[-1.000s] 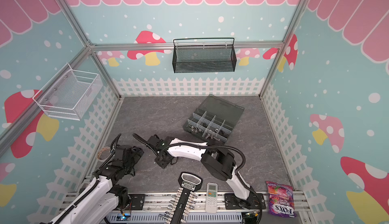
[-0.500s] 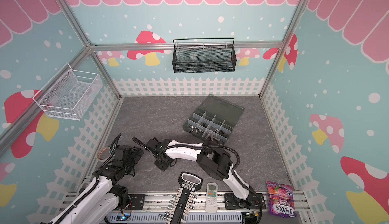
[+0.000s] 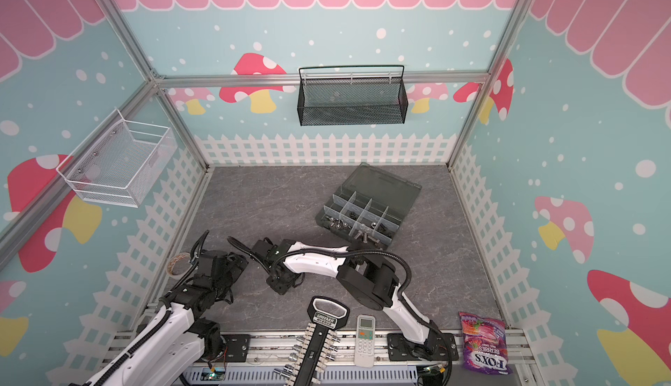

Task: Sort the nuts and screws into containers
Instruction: 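Lower the right gripper around the nearer silver nut and close on it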

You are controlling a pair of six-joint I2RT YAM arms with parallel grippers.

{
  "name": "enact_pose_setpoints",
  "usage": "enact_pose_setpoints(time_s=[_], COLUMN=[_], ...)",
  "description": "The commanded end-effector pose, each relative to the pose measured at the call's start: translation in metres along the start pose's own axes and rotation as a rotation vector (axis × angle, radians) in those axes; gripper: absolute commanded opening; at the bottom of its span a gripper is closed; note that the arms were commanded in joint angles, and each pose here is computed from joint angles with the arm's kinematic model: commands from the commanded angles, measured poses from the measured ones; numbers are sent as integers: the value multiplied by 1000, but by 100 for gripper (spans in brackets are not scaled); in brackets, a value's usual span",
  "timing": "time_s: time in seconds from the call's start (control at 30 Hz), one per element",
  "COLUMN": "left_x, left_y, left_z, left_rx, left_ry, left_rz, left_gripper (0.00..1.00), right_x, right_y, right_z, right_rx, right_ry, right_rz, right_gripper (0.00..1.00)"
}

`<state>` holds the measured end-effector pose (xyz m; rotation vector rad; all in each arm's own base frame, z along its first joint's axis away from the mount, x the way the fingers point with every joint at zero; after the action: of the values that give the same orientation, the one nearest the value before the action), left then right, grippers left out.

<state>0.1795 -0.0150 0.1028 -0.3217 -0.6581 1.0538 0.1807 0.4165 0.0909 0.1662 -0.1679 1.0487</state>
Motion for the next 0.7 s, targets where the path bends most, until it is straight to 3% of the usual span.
enact_pose_setpoints(time_s=[0.0,0.67], left_x=[0,0], left_y=[2,1], left_z=[0,0], left_rx=[-4,-7], left_ry=[-3,-2], left_rz=[30,34], left_gripper=[100,100], right_x=[-17,-37], right_y=[0,-3], right_z=[-12,-13], right_rx=[-20,-31], right_ry=[91,149], right_rz=[1,-5], right_gripper=[44,40])
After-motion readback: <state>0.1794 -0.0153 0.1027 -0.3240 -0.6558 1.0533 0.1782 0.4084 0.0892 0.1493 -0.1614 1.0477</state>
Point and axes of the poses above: each gripper's point midway between its finger pads, its own z axis back along the fingers, its own y axis along the line the jaws close on, x = y × z, the point moved 7 cm from there along z, back along the fingers, and after that the axes turned 5 degrees about z, right-handed, at the moved point
